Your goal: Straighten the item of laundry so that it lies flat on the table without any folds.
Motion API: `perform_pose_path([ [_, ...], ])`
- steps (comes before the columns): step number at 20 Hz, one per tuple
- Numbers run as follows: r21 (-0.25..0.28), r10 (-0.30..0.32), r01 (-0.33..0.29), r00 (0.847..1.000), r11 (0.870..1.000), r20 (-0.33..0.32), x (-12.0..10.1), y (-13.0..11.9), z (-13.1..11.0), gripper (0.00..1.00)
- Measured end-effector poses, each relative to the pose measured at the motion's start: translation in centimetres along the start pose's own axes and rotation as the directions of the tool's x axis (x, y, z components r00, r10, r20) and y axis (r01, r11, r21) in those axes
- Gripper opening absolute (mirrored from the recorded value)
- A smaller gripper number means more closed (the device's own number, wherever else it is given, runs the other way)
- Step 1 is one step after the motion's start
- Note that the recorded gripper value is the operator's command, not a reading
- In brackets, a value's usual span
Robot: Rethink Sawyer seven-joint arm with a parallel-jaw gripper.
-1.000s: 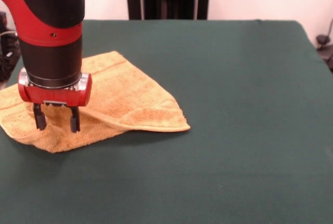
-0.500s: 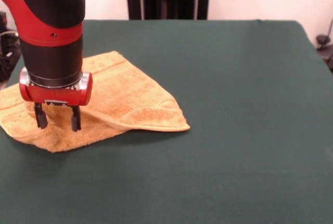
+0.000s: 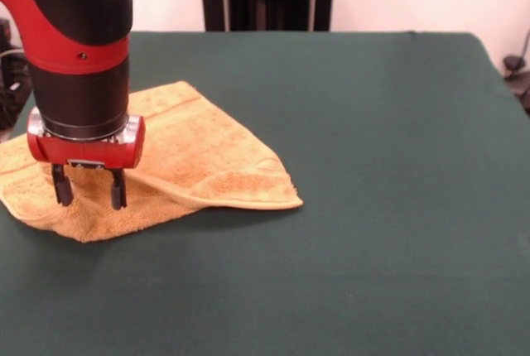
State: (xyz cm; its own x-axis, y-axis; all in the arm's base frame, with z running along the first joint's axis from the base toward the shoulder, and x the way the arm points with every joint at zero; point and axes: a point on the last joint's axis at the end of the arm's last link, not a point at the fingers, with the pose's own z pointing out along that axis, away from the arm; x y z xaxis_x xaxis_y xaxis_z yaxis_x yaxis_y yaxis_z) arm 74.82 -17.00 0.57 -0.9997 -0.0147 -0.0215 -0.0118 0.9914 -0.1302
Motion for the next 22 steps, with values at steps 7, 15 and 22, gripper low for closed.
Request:
perform_pose_path([
  [7,-0.009,0.004,-0.004,0.999,1.0,-0.045,-0.5,-0.5,-1.4,1.0],
  [15,-0.03,0.013,-0.017,0.991,0.999,-0.131,-0.5,-1.3,-6.3,1.0],
  [22,-0.031,0.027,-0.033,0.986,0.999,-0.167,-1.4,-2.7,-12.1,1.0],
])
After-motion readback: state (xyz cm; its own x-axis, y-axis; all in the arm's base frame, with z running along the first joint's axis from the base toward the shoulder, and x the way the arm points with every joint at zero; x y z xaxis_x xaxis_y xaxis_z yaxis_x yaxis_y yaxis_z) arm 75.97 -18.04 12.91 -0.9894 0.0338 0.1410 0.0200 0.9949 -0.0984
